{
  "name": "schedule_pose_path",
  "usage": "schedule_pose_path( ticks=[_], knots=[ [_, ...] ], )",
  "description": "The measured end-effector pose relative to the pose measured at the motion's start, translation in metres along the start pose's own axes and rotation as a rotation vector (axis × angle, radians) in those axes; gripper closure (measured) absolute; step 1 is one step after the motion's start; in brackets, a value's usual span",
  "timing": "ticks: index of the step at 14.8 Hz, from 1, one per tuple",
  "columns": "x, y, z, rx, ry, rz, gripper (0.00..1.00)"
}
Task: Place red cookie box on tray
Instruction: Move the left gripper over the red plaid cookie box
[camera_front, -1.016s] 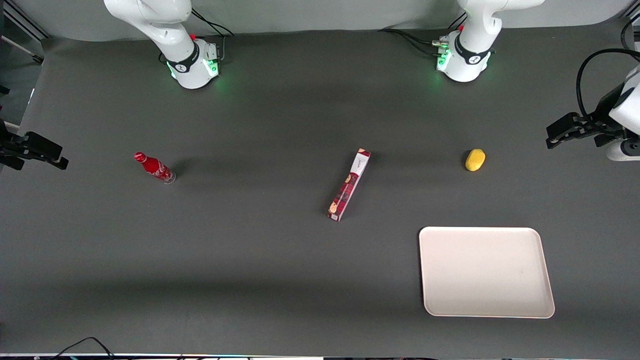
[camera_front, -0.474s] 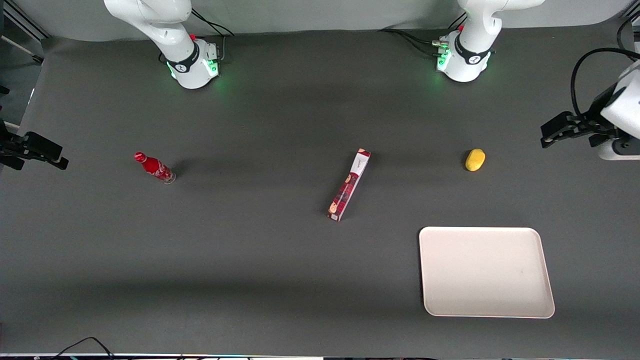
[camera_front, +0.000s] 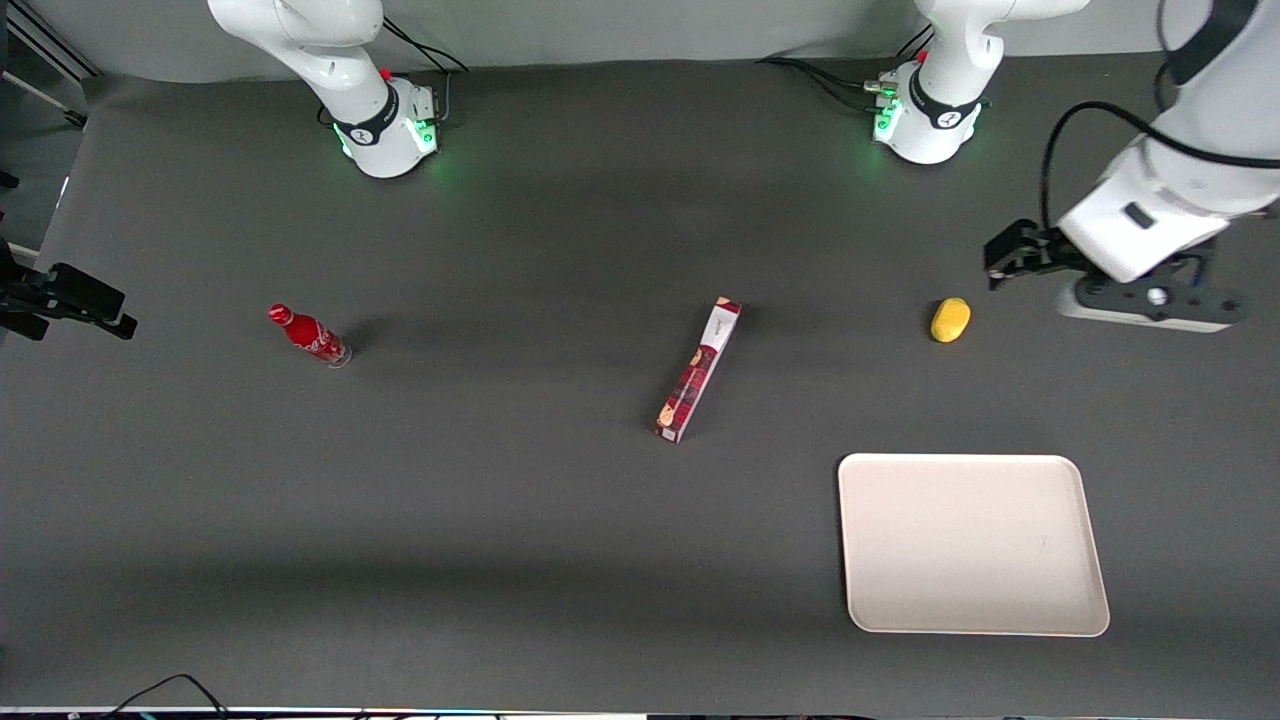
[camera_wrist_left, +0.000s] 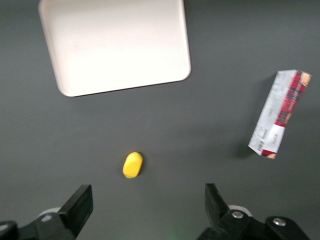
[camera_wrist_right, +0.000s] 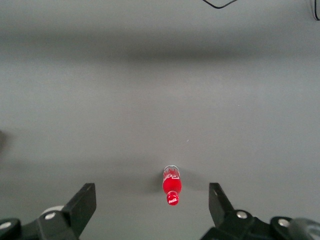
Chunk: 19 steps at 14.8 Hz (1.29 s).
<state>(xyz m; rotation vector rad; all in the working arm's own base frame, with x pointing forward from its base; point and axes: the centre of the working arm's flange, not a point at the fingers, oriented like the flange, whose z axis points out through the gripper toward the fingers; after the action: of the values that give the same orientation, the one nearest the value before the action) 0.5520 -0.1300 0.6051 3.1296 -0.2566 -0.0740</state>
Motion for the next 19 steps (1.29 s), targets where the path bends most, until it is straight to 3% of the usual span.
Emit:
schedule_pose_path(
  ticks=[7, 10, 13, 15, 17, 19],
  knots=[
    [0.026, 0.108, 0.058, -0.077, -0.023, 0.095, 0.0],
    [0.035, 0.159, 0.091, -0.097, -0.01, 0.135, 0.0],
    [0.046, 0.189, 0.13, -0.078, 0.003, 0.198, 0.0],
    [0.05, 0.201, 0.159, -0.073, -0.023, 0.226, 0.0],
    [0.054, 0.21, 0.184, -0.087, -0.042, 0.239, 0.0],
    [0.055, 0.222, 0.204, -0.109, -0.024, 0.233, 0.0]
  ],
)
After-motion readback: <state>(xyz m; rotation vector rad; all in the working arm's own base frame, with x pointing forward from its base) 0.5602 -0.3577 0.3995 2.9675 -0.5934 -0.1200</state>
